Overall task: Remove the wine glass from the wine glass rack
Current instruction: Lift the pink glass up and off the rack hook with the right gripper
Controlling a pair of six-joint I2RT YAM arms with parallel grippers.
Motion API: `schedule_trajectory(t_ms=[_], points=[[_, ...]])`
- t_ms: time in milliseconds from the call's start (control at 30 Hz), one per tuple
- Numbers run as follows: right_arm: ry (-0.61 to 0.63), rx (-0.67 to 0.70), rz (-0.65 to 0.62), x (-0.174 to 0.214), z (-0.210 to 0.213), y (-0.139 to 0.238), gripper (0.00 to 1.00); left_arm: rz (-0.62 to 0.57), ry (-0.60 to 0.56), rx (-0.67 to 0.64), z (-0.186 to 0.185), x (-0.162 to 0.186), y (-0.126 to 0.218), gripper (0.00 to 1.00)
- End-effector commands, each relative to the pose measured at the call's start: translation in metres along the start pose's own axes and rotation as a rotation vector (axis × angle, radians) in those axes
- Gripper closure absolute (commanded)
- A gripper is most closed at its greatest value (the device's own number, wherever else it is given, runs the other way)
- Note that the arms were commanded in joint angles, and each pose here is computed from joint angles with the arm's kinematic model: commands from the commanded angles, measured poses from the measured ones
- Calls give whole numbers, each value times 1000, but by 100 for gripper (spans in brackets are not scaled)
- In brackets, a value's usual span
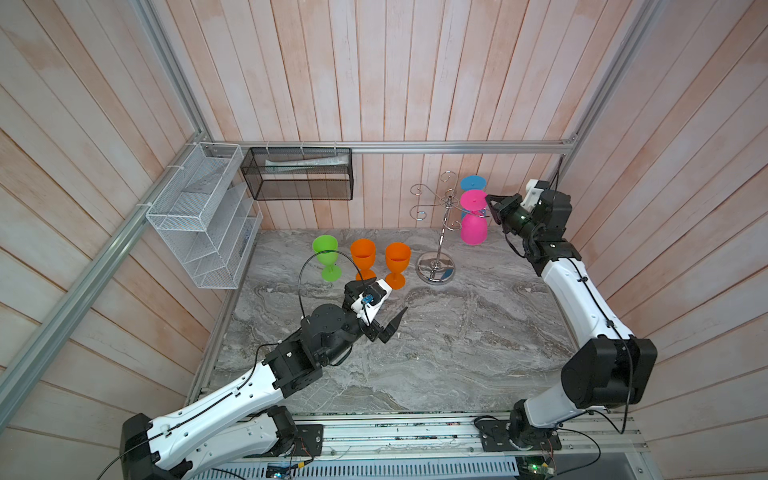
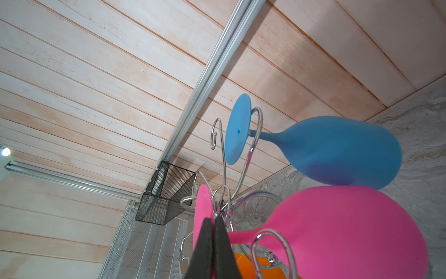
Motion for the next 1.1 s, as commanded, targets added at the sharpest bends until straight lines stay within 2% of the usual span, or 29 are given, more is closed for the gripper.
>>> schedule_trajectory(t_ms=[0,633,900,1067], points=[[31,-9,-26,-8,5,-5,100,-1,-9,-14,0,1,2,0],[20,23,-111,-42,-15,14,100,10,-11,-13,-1,5,0,0],[46,43,-194,-40,-10,59,100,16,-8,-5,-2,6,-2,0],[69,59,-244,-17,-6,100,100,11,-3,-3,-1,4,-1,0]])
Point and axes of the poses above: each gripper's point midway between its finger pads, its own y axis back along the fingers, its own z axis along the line the jaws close on, x = y × z, the point moved 10 cm from there along y, back along the fingers, and after that the axes turned 1 degree about y, right-handed, at the moved point
